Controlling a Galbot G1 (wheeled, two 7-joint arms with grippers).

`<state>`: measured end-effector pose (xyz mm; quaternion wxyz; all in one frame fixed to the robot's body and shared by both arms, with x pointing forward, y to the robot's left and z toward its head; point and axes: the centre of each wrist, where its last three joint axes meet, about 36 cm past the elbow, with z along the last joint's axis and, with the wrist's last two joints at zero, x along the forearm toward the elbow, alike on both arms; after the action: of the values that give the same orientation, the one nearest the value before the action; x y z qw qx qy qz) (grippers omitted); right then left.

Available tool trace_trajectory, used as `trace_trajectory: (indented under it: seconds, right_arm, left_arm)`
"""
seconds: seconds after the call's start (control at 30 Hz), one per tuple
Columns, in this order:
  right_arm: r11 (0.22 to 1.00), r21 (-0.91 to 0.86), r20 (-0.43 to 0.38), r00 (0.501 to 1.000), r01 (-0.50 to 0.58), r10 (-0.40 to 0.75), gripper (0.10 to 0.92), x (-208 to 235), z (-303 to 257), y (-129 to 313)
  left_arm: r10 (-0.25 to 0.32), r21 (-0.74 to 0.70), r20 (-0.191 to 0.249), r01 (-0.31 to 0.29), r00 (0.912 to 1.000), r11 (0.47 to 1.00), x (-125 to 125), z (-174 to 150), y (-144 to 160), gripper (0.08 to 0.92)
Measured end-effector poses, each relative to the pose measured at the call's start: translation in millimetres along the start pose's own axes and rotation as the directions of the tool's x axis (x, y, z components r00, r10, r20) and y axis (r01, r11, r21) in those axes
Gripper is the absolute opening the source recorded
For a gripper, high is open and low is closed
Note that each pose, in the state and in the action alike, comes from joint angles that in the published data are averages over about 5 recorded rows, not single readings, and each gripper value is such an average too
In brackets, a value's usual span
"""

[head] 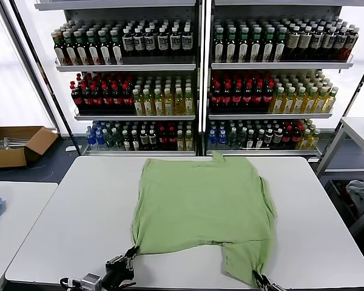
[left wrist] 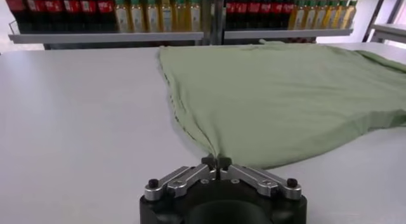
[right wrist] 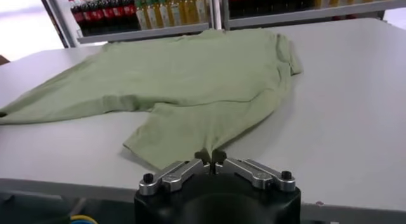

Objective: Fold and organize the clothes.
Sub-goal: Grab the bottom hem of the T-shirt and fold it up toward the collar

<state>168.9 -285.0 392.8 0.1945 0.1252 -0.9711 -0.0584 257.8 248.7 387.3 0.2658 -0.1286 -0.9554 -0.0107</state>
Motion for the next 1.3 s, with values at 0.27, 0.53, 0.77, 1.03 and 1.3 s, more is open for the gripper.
trace_trajectory:
  seconds: [0.27,0.53,0.77,1.03,1.3]
  right_arm:
    - [0.997,-0.005,0.138,0.988,0.073,-0.072,0.121,18,-4,0]
    - [0.991,-0.015,0.253,0.959,0.131,-0.123,0.121,26,-7,3]
    - [0.986,-0.053,0.33,0.935,0.155,-0.13,0.121,19,-14,2]
    - [0.986,-0.092,0.397,0.914,0.138,-0.09,0.121,-21,-24,-13]
    - [0.989,-0.105,0.418,0.907,0.105,-0.052,0.121,-73,-35,-38]
  left_arm:
    - [-0.021,-0.025,0.048,0.022,0.9986,0.999,22,-18,1,0.084]
    - [-0.03,-0.029,0.088,0.033,0.9957,0.999,47,-35,0,0.084]
    - [-0.039,-0.045,0.112,0.045,0.9929,0.998,59,-51,8,0.084]
    - [-0.018,-0.049,0.137,0.025,0.9904,0.998,46,-69,23,0.084]
    - [0.001,0.009,0.138,-0.002,0.9904,1.0,16,-81,43,0.084]
